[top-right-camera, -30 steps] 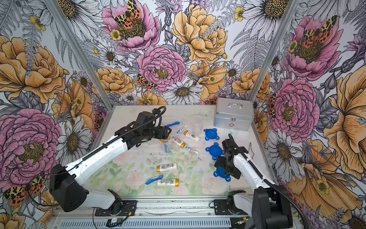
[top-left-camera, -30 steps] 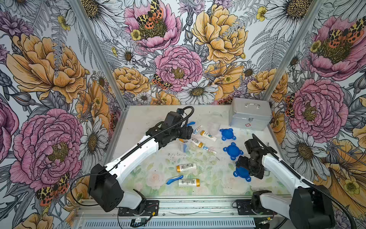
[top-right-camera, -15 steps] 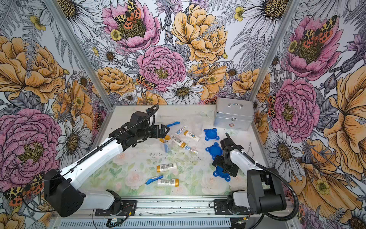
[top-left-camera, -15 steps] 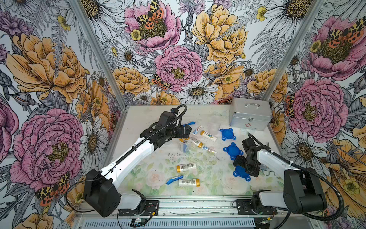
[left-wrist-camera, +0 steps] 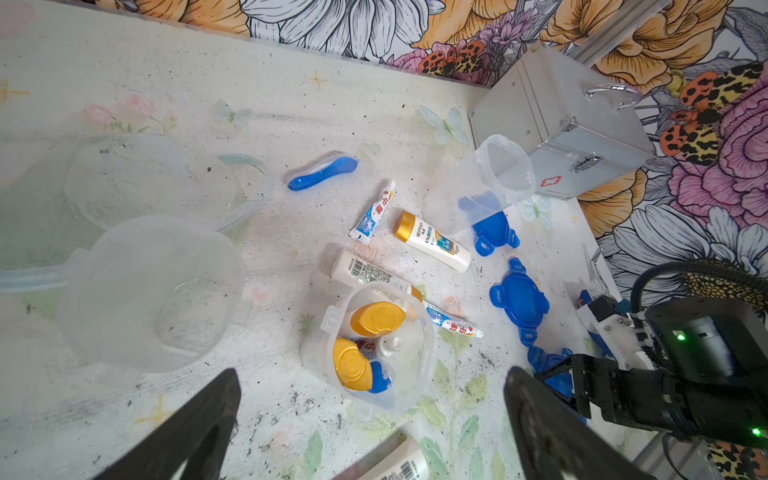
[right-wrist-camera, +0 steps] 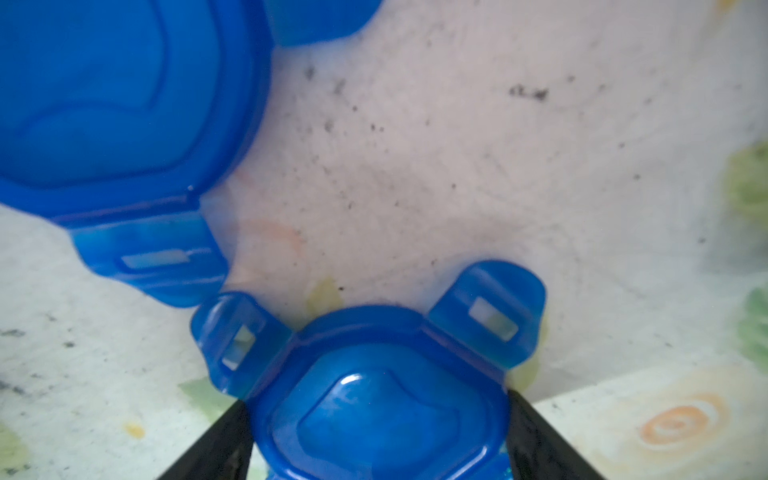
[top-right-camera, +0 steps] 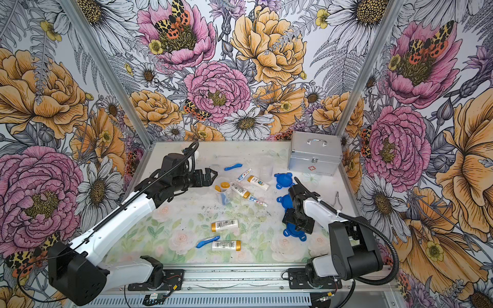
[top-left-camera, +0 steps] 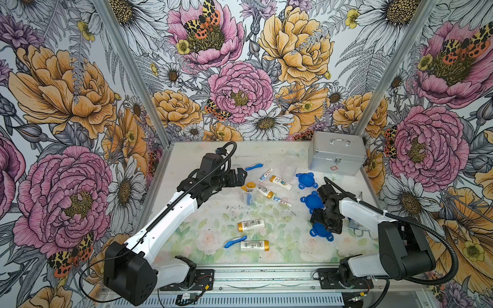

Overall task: Pack away toiletry kits
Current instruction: Pick up the lid from the center of the board.

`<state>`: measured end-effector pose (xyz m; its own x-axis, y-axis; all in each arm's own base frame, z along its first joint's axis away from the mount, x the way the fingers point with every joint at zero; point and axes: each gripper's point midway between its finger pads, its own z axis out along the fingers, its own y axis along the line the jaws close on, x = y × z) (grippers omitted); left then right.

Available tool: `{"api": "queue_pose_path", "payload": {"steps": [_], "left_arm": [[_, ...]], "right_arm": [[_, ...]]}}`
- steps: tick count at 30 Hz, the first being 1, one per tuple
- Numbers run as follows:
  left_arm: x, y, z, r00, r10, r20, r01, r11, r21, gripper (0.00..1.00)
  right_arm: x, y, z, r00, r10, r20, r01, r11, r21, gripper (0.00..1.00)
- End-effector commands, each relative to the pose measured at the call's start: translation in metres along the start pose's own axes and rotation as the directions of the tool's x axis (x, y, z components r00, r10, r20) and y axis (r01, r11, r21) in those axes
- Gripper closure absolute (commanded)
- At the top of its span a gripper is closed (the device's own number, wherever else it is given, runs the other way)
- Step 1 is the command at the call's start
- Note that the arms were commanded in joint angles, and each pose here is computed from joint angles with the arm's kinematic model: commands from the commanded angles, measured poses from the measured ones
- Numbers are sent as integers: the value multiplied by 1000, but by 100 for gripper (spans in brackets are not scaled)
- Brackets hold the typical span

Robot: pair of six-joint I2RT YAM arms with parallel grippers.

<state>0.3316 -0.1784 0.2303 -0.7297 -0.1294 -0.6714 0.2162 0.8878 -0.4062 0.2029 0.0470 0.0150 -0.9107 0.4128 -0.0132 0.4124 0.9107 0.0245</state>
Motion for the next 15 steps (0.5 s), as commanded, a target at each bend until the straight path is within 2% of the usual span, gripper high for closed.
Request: {"api": "queue_pose_path", "payload": {"steps": [1, 9, 15], "left_arm": [[-4, 2, -9, 998, -52, 25, 51, 998, 28, 2], [7, 30, -19, 996, -94, 1, 94, 995, -30, 2], [7, 46, -24, 993, -116, 9, 116, 991, -69, 2]], "right_arm": [[0, 18, -3, 999, -38, 25, 39, 998, -56, 29], [7, 63, -58, 976, -155, 152, 174, 978, -117, 34], [6, 105, -119, 942, -225, 248, 268, 951, -154, 34]]}}
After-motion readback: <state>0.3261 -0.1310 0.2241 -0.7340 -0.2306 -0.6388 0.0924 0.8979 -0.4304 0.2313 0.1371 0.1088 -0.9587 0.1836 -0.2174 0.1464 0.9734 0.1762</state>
